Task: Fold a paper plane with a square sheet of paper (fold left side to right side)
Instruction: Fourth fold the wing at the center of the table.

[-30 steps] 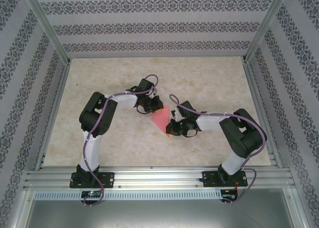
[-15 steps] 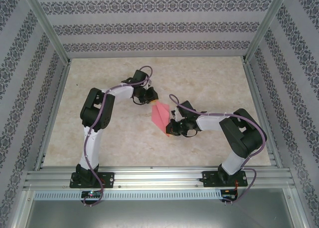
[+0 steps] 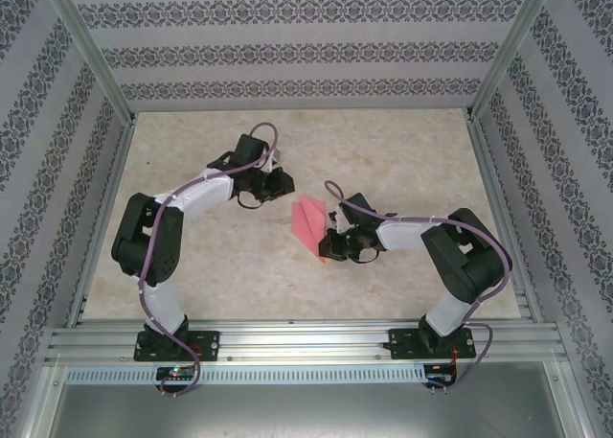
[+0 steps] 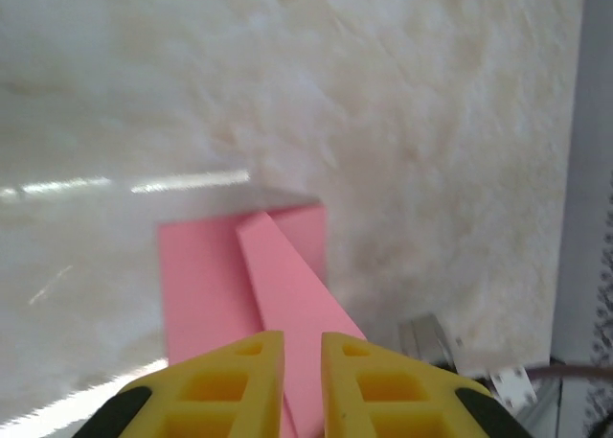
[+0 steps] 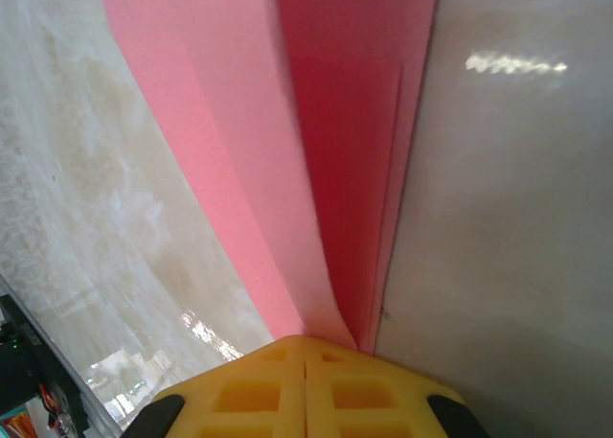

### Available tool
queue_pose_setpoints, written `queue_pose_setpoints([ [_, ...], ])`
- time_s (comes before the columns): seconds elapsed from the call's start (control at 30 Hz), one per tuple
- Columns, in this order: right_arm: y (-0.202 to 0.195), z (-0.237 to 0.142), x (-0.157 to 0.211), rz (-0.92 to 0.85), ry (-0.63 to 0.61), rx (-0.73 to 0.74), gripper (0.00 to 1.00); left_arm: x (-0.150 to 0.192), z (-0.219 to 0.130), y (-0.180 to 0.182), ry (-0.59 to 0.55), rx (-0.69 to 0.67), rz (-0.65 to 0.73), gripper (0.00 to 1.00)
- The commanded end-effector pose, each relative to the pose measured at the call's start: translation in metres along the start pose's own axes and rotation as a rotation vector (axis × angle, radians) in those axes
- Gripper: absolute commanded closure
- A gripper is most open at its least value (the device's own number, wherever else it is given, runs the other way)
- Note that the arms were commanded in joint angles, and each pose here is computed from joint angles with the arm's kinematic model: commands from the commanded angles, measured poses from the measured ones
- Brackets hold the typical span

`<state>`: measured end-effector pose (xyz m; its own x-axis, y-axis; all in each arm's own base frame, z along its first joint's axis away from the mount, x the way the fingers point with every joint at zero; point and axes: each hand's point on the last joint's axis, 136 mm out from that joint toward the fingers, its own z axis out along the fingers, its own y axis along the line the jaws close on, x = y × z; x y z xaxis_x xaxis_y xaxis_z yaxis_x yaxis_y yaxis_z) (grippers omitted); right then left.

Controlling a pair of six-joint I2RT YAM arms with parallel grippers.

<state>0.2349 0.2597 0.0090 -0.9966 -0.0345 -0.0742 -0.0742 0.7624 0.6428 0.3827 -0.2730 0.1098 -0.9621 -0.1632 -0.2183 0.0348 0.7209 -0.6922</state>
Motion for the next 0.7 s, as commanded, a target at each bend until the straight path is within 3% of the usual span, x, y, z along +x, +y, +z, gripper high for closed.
queue_pose_setpoints([
  [0.0,-0.053,0.012,0.033,0.064,0.095,0.198,0.93,0.021,0.019,-0.02,0.042,0.078,0.022,0.81],
  [0.33,-0.055,0.01,0.034,0.065,0.094,0.214,0.93,0.034,0.072,-0.006,0.139,0.04,0.015,0.82],
  [0.67,-0.051,0.008,0.033,0.051,0.086,0.197,0.92,0.034,0.096,0.041,0.159,-0.148,-0.008,0.83],
])
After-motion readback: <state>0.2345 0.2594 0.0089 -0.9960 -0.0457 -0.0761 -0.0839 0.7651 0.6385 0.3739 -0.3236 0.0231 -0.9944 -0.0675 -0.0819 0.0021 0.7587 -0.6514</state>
